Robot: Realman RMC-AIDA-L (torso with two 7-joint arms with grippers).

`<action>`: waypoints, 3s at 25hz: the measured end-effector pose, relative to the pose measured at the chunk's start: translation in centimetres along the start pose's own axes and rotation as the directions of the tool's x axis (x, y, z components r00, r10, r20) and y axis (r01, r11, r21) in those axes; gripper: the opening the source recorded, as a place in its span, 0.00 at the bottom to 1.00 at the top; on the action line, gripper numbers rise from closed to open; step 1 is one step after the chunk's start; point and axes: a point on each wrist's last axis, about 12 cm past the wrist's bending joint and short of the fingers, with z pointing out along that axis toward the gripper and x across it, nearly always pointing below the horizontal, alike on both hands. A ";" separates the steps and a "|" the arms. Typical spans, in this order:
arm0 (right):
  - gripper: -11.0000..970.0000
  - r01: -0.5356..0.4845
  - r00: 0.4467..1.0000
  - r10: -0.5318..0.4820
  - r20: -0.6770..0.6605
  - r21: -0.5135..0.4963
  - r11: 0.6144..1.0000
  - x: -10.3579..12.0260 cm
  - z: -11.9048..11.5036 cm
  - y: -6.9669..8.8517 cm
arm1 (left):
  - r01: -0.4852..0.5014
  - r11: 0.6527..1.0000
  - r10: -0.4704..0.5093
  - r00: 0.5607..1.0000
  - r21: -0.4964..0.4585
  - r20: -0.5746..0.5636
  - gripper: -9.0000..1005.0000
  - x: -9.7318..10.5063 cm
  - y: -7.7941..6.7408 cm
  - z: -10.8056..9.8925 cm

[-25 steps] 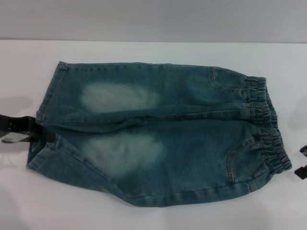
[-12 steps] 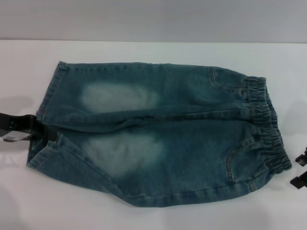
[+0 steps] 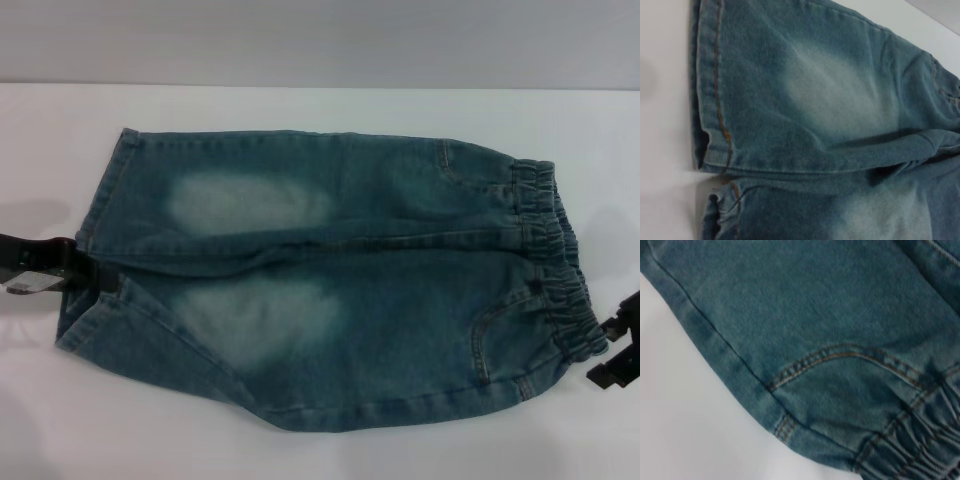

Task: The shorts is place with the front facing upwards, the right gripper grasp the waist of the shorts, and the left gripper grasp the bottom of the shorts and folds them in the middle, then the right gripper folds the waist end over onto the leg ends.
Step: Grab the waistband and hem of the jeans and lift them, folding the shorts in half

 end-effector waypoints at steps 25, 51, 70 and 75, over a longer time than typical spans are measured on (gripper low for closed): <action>0.67 0.058 0.992 -0.058 0.107 0.008 0.998 -2.2 0.0 0.6 | -0.010 1.000 0.011 1.000 -0.009 0.019 0.08 -0.5 0.0 -0.2; 0.02 -0.063 0.928 0.070 0.366 -0.031 0.998 1.4 -1.1 0.0 | 0.057 0.998 -0.054 0.978 -0.008 0.199 0.09 -1.6 1.2 -2.3; 0.03 -0.400 0.356 0.297 0.886 -0.142 0.906 2.4 3.4 -0.9 | 0.091 0.994 -0.113 0.824 0.067 0.555 0.10 -3.7 1.7 -2.3; 0.03 -0.459 0.324 0.292 0.900 -0.121 0.880 2.3 4.1 -1.6 | 0.063 0.998 -0.067 0.794 0.027 0.605 0.10 -4.1 1.6 -1.0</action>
